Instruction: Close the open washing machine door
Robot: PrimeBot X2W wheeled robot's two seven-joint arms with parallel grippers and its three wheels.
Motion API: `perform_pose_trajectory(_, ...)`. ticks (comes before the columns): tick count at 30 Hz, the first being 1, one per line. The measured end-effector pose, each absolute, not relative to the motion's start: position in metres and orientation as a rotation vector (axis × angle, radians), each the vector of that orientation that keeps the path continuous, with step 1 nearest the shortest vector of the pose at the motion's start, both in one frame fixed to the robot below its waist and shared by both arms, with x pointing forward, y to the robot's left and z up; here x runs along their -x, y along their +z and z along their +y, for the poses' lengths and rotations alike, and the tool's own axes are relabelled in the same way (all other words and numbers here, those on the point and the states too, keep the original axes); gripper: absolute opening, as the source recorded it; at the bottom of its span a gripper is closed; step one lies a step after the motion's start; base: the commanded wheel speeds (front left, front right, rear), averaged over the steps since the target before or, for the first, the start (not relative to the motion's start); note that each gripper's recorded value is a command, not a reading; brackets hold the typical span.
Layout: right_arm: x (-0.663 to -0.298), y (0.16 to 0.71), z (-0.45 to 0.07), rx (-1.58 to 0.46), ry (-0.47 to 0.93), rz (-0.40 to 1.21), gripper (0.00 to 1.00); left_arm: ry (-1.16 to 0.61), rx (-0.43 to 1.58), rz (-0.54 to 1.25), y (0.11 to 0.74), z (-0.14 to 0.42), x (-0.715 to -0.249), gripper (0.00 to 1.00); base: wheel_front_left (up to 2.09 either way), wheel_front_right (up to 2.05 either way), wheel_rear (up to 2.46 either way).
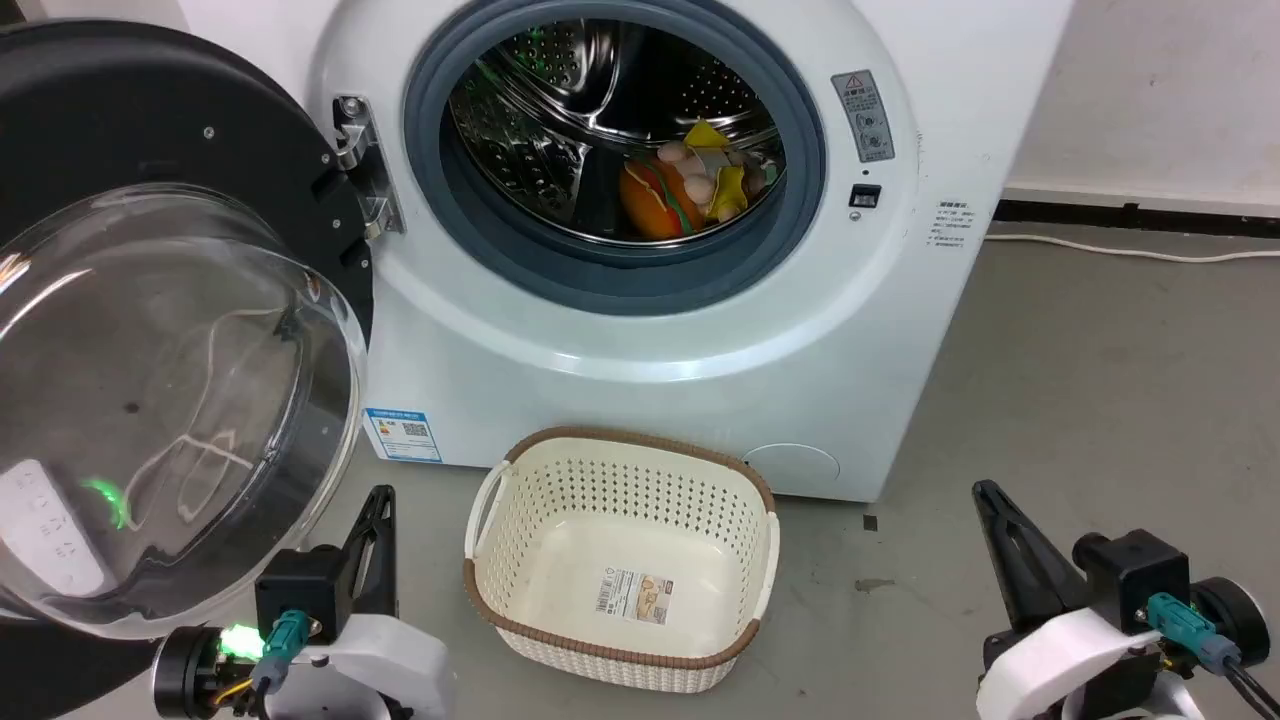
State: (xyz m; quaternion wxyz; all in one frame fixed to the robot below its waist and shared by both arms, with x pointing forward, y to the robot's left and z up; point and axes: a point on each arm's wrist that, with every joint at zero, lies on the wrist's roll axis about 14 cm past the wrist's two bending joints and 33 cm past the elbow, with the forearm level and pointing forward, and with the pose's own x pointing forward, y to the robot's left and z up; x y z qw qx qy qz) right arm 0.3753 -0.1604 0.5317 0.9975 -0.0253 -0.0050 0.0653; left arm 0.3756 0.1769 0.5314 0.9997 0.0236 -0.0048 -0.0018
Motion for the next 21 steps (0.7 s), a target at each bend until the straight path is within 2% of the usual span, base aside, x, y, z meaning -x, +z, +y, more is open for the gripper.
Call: perform_pose_trajectory(21, -0.3753, 0.5318, -0.1603, 0.051, 0.131, -0.01, 0.0, -0.003, -0.047, -0.01, 0.5314, 0.1769, -0.3756, 0.0, 0.0, 0.0, 0.0)
